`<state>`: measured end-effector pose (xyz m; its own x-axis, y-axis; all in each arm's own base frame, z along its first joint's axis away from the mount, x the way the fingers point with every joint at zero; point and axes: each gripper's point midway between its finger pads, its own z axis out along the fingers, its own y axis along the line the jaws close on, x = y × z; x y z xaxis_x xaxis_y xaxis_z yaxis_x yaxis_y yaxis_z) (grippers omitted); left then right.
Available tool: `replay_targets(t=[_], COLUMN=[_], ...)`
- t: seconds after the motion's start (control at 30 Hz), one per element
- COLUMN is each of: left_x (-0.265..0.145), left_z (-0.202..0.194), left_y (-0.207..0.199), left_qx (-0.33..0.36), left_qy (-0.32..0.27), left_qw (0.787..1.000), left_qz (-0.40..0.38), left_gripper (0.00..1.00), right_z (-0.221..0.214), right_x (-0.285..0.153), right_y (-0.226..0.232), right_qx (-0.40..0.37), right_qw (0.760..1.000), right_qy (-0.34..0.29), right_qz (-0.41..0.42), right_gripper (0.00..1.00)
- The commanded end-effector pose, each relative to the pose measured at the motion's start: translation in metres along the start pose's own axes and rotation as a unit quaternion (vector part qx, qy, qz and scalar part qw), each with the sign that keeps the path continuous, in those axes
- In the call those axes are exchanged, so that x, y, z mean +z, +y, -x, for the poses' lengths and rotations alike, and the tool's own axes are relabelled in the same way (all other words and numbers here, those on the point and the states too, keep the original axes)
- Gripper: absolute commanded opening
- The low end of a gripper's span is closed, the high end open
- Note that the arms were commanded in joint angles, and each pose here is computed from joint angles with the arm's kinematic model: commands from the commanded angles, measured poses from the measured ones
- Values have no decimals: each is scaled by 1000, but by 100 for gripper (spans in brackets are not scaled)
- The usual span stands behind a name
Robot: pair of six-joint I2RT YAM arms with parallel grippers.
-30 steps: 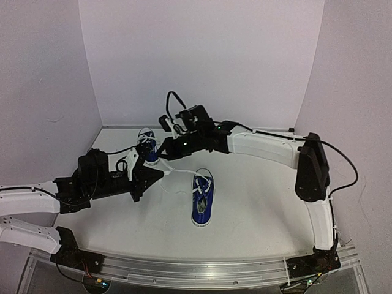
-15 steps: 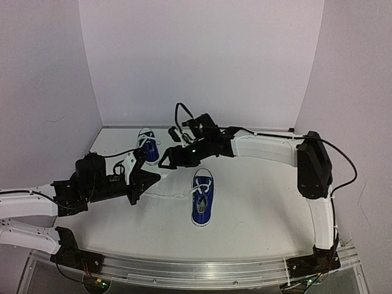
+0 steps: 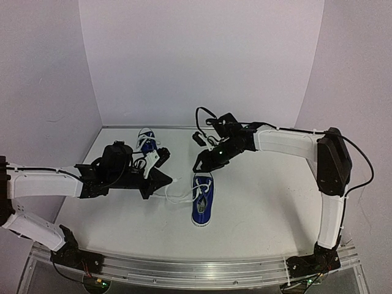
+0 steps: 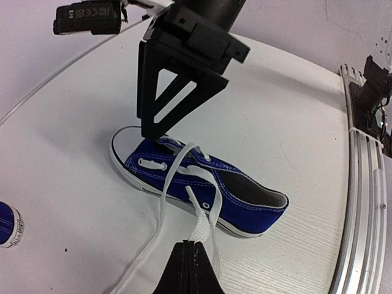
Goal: Tie the shoes
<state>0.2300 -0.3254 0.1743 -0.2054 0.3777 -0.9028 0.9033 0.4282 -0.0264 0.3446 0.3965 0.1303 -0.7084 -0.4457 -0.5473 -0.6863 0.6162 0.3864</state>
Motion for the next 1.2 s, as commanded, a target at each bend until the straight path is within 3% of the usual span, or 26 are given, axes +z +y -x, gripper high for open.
replay_targets(t=[0.0,0.6,0.73,0.87,0.97,1.17], left_x=[8,39,43,47,52,66], left_z=[8,-7,-9,-12,-15,-6], left_y=[-14,7,17,30,43,60], left_qx=[1,-52,-65,-83,-97,-87], left_qy=[12,67,69,76,79,69], left_qw=[997,991,990,989,987,989], left_qz=[-72,-105,-100,-98,-97,-102], left_gripper=[0,0,0,0,0,0], right_z=[-19,-51,-57,-56,-50,-35], right_x=[2,33,37,34,27,9], right_y=[-3,-12,-12,-11,-5,1], right_qx=[-26,-46,-51,-52,-57,-68], right_qw=[999,994,993,993,994,996], right_qy=[37,93,107,105,95,62], right_qz=[-6,-21,-20,-22,-13,-20], right_gripper=[38,34,26,6,0,0])
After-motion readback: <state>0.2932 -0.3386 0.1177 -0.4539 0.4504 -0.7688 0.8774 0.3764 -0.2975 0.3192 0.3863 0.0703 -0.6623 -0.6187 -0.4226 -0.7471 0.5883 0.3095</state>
